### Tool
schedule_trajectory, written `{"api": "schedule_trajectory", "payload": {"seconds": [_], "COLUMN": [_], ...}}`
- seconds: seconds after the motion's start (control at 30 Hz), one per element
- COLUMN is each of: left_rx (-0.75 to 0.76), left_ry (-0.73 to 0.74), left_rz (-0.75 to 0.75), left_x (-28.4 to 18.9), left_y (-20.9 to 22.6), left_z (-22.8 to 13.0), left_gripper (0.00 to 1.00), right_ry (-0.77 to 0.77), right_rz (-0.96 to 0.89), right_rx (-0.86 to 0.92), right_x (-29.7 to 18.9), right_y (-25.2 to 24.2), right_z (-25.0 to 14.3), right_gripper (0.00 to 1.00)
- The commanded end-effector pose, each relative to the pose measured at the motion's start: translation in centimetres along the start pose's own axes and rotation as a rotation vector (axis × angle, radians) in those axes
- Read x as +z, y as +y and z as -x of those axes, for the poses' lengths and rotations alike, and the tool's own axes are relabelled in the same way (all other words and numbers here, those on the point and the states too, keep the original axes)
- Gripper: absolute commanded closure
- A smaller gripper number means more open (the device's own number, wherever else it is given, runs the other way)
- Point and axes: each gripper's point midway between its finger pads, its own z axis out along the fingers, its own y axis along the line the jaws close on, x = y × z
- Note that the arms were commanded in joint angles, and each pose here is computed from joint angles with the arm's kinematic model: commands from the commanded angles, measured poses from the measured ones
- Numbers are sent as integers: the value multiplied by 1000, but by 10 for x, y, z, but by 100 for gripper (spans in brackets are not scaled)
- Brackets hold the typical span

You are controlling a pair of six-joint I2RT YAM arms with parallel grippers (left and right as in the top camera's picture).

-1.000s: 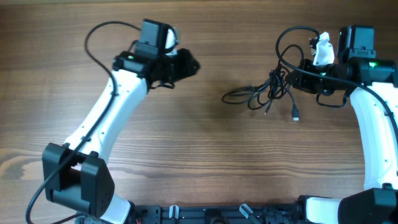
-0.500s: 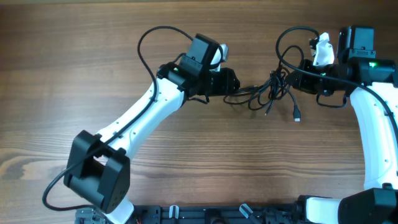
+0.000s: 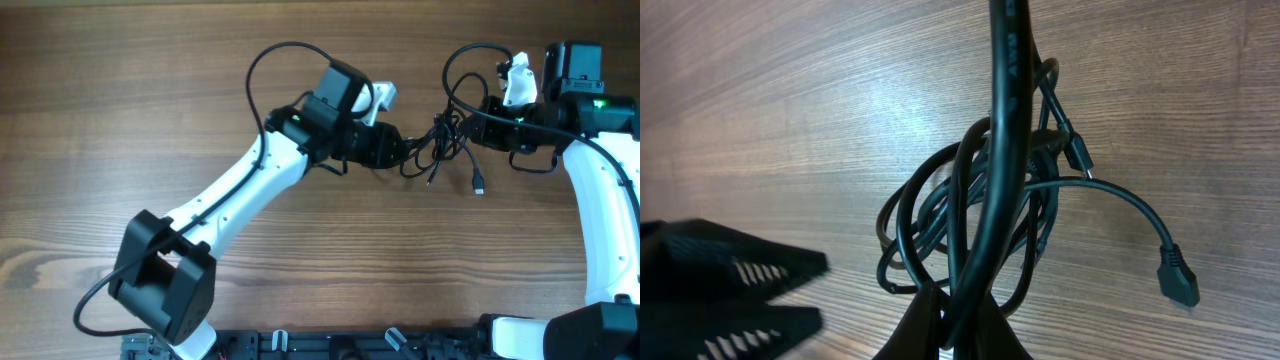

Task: Untangle cables

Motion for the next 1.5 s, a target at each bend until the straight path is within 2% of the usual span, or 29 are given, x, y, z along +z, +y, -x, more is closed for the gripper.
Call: {"api": "schedule_trajectory", "payload": {"seconds": [0.0, 0.13, 0.9, 1.0, 1.07, 1.13, 1.27, 1.47], "left_rx": [38, -14, -12, -12, -11, -14, -106, -234], "left_ry": [20, -23, -73, -73, -86, -107, -154, -224], "left_rz": [122, 268, 235, 235, 258, 291, 371, 536], "left_x": [23, 38, 51, 51, 50, 47, 27, -47], "left_y": [16, 36, 32, 32, 36, 42, 68, 110], "left_z": [-11, -11, 1, 1, 3, 8, 18, 27], "left_gripper": [62, 64, 69, 79, 96, 96, 96, 96], "right_ry": [-35, -34, -35, -35, -35, -34, -32, -18], "right_rz": [6, 6, 6, 6, 6, 6, 5, -64], "right_rx": [-37, -40, -45, -45, -46, -45, -42, 2], "right_x": [-10, -10, -10, -10, -10, -10, -10, -5], "right_y": [7, 7, 7, 7, 7, 7, 7, -8], "right_z": [6, 6, 6, 6, 6, 6, 5, 4], "right_gripper": [96, 96, 96, 96, 96, 96, 96, 95]}}
